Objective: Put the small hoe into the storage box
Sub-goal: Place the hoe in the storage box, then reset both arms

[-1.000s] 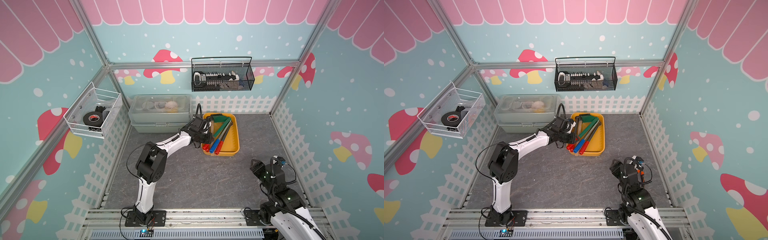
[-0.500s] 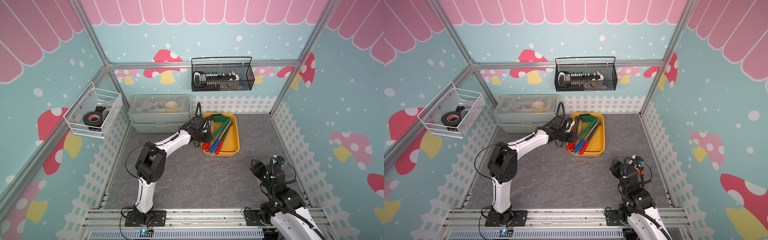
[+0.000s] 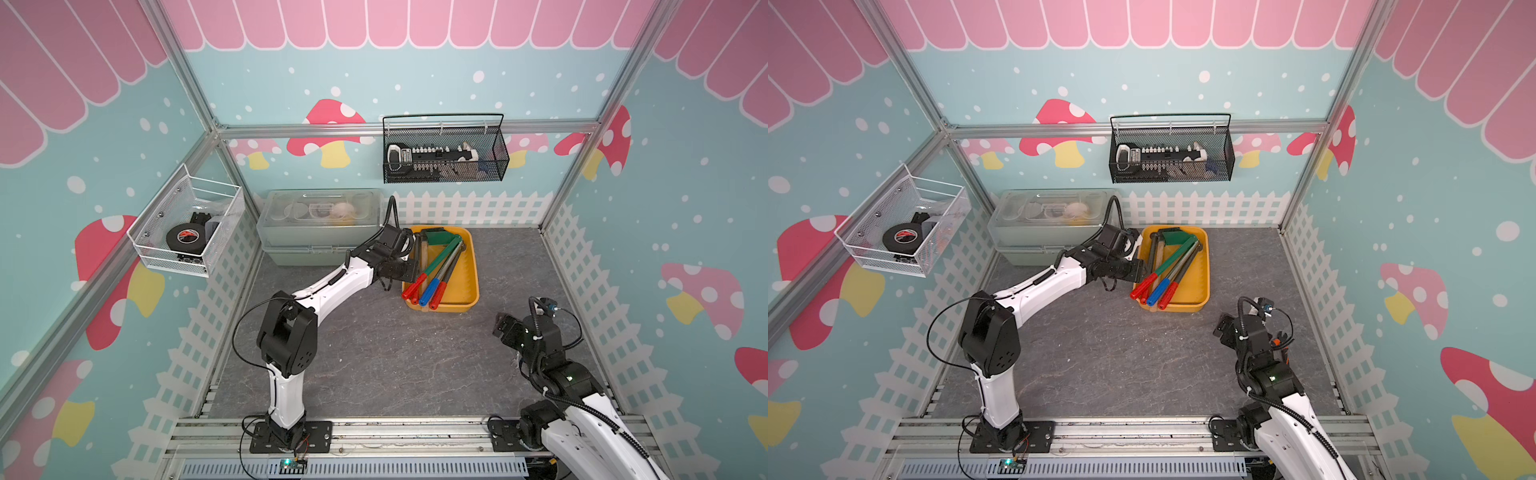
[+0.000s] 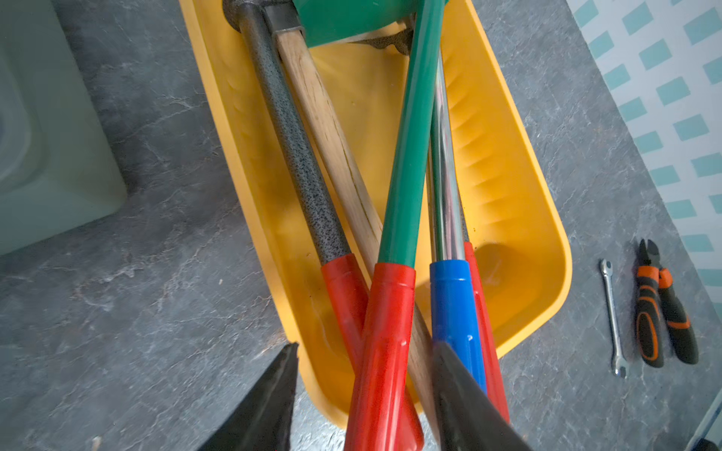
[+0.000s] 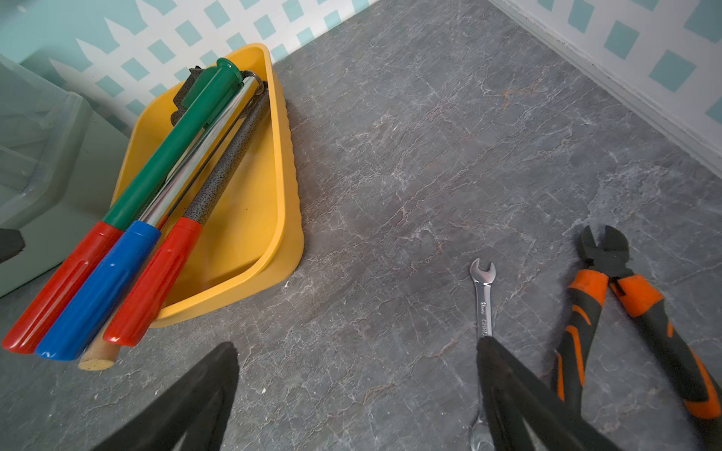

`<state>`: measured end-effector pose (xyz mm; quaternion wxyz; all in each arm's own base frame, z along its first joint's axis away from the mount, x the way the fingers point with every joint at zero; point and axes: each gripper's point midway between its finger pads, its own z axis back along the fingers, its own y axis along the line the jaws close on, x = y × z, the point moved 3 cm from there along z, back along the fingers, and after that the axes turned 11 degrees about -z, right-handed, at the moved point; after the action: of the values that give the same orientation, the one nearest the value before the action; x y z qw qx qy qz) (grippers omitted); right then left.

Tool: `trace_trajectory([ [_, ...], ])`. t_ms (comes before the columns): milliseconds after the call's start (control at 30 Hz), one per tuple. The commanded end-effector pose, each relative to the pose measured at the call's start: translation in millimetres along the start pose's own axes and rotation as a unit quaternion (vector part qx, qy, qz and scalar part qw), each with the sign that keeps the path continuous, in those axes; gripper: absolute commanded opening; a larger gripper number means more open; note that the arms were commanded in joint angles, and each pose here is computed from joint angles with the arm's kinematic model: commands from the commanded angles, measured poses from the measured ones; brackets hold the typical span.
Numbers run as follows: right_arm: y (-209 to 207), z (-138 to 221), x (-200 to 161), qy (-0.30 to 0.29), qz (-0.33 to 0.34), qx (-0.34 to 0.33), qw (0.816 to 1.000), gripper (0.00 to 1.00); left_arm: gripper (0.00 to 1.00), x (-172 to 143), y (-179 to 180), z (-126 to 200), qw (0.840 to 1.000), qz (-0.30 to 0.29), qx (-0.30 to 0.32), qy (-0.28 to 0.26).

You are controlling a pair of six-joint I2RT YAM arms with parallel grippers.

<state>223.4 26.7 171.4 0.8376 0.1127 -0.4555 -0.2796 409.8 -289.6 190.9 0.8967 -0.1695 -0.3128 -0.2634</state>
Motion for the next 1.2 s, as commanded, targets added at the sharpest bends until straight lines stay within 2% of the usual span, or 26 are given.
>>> trace_trajectory([
  [0,12,0,17,-0.028,0.033,0.006,0.999,0.99,0.68,-3,13,20,0.999,-0.016,0.032,0.001],
  [67,15,-4,20,-0.032,0.043,0.005,0.999,0.99,0.78,-4,16,27,0.999,-0.019,0.04,-0.001],
  [100,17,-5,21,-0.034,0.047,0.004,0.998,0.99,0.79,-4,18,30,0.999,-0.02,0.046,-0.001],
  [133,18,-7,23,-0.037,0.053,0.002,0.998,0.99,0.89,-4,20,33,0.998,-0.021,0.054,-0.003],
  [233,18,-11,27,-0.046,0.076,-0.012,0.996,0.99,0.99,-6,31,44,0.997,-0.018,0.078,-0.008],
  [333,17,-16,32,-0.062,0.096,-0.027,0.993,0.99,0.99,-10,47,53,0.995,-0.007,0.104,-0.009],
  [567,19,-24,38,-0.121,0.123,-0.014,0.985,0.99,0.99,-28,90,65,0.989,0.036,0.141,-0.017],
  [700,18,-32,41,-0.155,0.144,-0.019,0.977,0.99,0.99,-36,118,76,0.984,0.058,0.162,-0.046],
  [967,13,-54,47,-0.189,0.194,-0.076,0.96,0.99,0.99,-64,159,91,0.975,0.035,0.206,-0.068],
  [1067,16,-60,52,-0.196,0.212,-0.083,0.954,0.99,0.99,-75,174,104,0.967,0.035,0.235,-0.095],
  [1167,12,-66,59,-0.198,0.209,-0.092,0.953,0.99,0.99,-89,189,116,0.948,0.009,0.291,-0.13],
])
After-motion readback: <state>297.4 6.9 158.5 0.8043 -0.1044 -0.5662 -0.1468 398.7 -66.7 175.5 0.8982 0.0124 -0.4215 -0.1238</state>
